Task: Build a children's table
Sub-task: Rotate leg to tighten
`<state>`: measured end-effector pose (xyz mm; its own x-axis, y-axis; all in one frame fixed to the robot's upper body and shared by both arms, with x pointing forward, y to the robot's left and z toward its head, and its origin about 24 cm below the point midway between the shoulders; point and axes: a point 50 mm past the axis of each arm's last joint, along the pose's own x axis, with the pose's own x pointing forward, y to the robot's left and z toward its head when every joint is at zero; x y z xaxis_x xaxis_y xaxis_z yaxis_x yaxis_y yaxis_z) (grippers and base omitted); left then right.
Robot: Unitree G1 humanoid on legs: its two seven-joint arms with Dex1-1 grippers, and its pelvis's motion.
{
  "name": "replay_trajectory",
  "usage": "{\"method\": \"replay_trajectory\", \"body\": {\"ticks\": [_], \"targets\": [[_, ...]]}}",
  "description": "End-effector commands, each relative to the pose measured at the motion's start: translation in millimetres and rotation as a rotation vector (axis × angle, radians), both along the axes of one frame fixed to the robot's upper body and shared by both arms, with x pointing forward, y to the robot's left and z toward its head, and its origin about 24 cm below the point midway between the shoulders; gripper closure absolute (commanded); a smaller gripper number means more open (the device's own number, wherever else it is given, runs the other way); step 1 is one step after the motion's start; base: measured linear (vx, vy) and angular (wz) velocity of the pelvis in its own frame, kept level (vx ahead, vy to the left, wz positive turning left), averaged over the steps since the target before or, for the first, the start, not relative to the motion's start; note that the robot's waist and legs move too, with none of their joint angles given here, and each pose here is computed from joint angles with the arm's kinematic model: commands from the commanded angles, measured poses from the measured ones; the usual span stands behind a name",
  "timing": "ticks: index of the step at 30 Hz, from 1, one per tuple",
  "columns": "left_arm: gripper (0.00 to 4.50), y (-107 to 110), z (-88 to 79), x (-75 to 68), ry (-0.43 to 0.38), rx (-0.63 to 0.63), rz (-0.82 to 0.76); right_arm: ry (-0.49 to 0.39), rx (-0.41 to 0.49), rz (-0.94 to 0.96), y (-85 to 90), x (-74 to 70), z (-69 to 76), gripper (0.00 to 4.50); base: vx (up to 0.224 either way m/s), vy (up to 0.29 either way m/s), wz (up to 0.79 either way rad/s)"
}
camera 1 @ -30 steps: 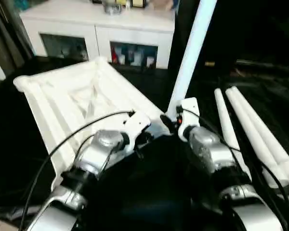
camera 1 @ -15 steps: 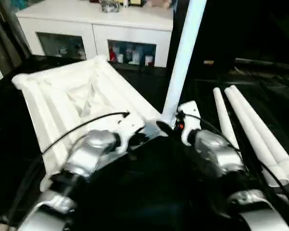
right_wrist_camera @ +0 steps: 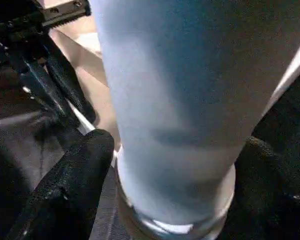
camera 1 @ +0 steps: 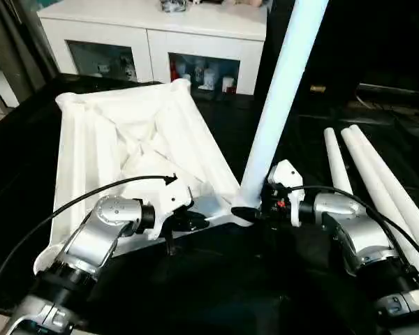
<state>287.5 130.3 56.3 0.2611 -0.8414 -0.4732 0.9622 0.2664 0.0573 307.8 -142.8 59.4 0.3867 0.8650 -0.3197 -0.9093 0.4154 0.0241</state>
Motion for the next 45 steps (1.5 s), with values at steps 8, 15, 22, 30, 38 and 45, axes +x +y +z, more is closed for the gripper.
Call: {"method": "replay_trajectory", "body": {"ticks": [8,15,22,30,38,45], "targets": [[4.50,-14,17.2,-4.0,-0.050,-0.093,-0.082,0.052,0.016,0.080,6.2,-10.3,-4.7,1.71,0.000,0.000,0.00],[4.50,-13,15.4,-3.9,-0.049,-0.086,-0.073,0.087,0.023,0.046,5.1,-13.9,-16.4,1.76,0.000,0.000,0.00],[4.50,-14,11.1,15.5,-0.083,-0.070,0.123,0.126,0.052,-0.314,2.0,1.3,-40.0,1.77,0.000,0.000,0.00],[4.50,-46,5.5,40.6,-0.082,-0.021,0.341,0.238,0.002,-0.805,24.3,23.4,-64.4,1.78,0.000,0.000,0.00],[4.50,-60,4.0,40.7,-0.106,0.008,0.306,0.170,0.066,-0.739,56.5,35.6,-47.1,0.99,0.000,0.000,0.00],[4.50,-48,4.6,32.4,-0.101,-0.003,0.219,0.095,0.091,-0.580,48.2,37.7,-31.7,0.67,0.000,0.000,0.00]]}}
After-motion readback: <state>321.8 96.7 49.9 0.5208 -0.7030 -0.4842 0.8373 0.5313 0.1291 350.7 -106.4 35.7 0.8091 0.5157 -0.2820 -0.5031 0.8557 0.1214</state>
